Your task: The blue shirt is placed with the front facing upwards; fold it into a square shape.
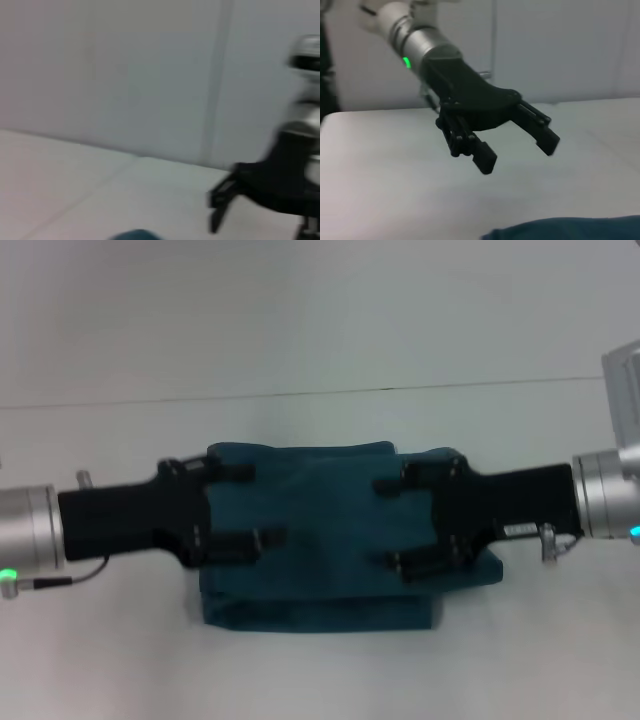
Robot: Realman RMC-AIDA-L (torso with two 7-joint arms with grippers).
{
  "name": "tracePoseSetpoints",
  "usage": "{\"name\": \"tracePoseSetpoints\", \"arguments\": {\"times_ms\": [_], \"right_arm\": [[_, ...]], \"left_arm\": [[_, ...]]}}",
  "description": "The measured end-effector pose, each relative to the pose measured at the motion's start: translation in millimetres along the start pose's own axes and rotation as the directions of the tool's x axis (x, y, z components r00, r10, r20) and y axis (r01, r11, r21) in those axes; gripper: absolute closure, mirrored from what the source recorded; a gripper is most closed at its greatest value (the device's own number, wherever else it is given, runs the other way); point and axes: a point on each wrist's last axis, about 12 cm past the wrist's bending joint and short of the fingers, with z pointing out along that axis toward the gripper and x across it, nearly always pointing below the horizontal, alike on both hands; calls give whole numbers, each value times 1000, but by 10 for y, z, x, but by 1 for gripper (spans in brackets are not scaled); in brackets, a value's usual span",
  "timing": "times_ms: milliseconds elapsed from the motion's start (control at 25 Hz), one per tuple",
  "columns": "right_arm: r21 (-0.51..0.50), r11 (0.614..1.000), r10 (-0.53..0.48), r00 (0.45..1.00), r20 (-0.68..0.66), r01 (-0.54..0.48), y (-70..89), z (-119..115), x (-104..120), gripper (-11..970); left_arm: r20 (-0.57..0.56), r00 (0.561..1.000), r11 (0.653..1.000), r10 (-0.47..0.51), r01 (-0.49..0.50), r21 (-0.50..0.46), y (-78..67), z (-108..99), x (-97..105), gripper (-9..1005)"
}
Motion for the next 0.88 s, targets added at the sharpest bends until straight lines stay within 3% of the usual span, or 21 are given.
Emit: {"name": "tracePoseSetpoints", "arguments": {"times_ms": [160, 320, 880], "right_arm": [[-79, 997, -17, 1000, -10, 16, 102, -2, 18, 52], [-119, 993, -24, 999, -49, 18, 146, -17, 27, 52], [-122, 992, -15, 1000, -21, 12, 187, -106, -56, 52]], "left_arm": [[-42, 999, 991, 26, -20, 136, -120, -3, -6, 121], [-85, 996, 983, 22, -6, 182, -150, -1, 16, 122], [-109, 994, 985, 9, 10, 170, -163, -48, 88, 121]]}}
